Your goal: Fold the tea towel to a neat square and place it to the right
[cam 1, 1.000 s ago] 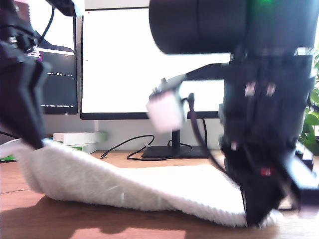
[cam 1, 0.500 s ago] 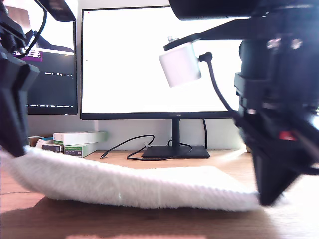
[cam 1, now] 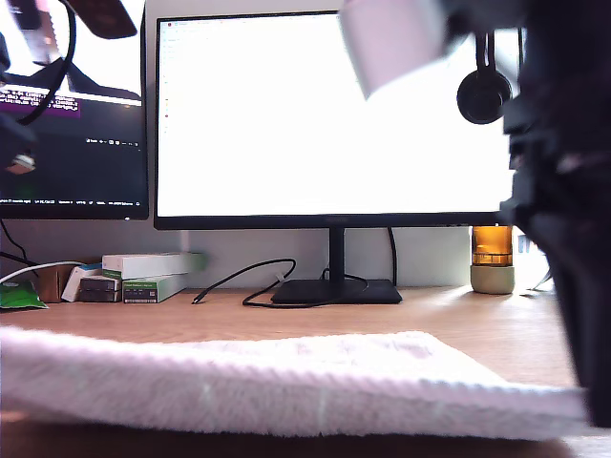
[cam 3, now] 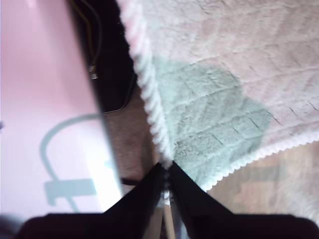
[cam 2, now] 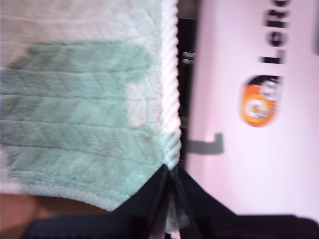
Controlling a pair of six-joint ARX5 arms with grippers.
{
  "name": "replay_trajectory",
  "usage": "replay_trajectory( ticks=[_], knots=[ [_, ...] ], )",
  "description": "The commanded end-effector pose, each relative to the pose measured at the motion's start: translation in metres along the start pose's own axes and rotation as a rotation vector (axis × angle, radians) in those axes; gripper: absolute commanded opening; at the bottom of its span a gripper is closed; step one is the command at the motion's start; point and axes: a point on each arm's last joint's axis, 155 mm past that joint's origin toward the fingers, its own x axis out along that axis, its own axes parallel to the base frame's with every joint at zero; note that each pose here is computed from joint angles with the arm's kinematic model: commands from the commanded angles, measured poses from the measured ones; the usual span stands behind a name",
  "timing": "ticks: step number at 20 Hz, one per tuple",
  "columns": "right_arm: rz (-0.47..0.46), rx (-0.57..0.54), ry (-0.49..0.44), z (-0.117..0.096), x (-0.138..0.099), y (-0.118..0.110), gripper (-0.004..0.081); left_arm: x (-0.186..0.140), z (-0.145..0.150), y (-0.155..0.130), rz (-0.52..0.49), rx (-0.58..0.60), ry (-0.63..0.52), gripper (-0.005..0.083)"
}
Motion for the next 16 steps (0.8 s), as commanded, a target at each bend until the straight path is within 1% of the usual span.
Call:
replay_trajectory(
  ticks=[1, 3, 6, 9, 11, 13, 16],
  knots=[
    [0.024, -0.015, 0.028, -0.010, -0.003, 0.008, -0.0013, -0.001, -0.007, -0.009, -0.018, 0.008, 0.025, -0.0024],
    [0.048, -0.019, 0.024, -0.012, -0.006, 0.014, -0.0013, 0.000, -0.008, -0.013, -0.026, 0.016, 0.035, -0.0024],
    [0.063, -0.019, 0.024, -0.012, -0.009, 0.017, -0.0013, 0.000, -0.011, -0.017, -0.036, 0.004, 0.051, -0.0024],
    [0.044, -0.012, -0.020, -0.001, -0.009, 0.011, -0.0013, 0.000, -0.004, -0.009, -0.001, 0.014, 0.028, -0.0024],
    [0.010, 0.006, -0.025, 0.000, -0.009, 0.000, -0.0013, 0.000, -0.005, -0.001, 0.036, 0.020, 0.033, -0.0024],
    [-0.032, 0.039, -0.021, -0.002, -0.008, -0.015, -0.0013, -0.001, -0.003, 0.008, 0.080, 0.050, 0.031, -0.0024],
    [-0.080, 0.089, -0.050, 0.001, -0.007, -0.037, -0.0013, -0.003, 0.001, 0.029, 0.162, 0.075, 0.017, -0.0024]
  ],
)
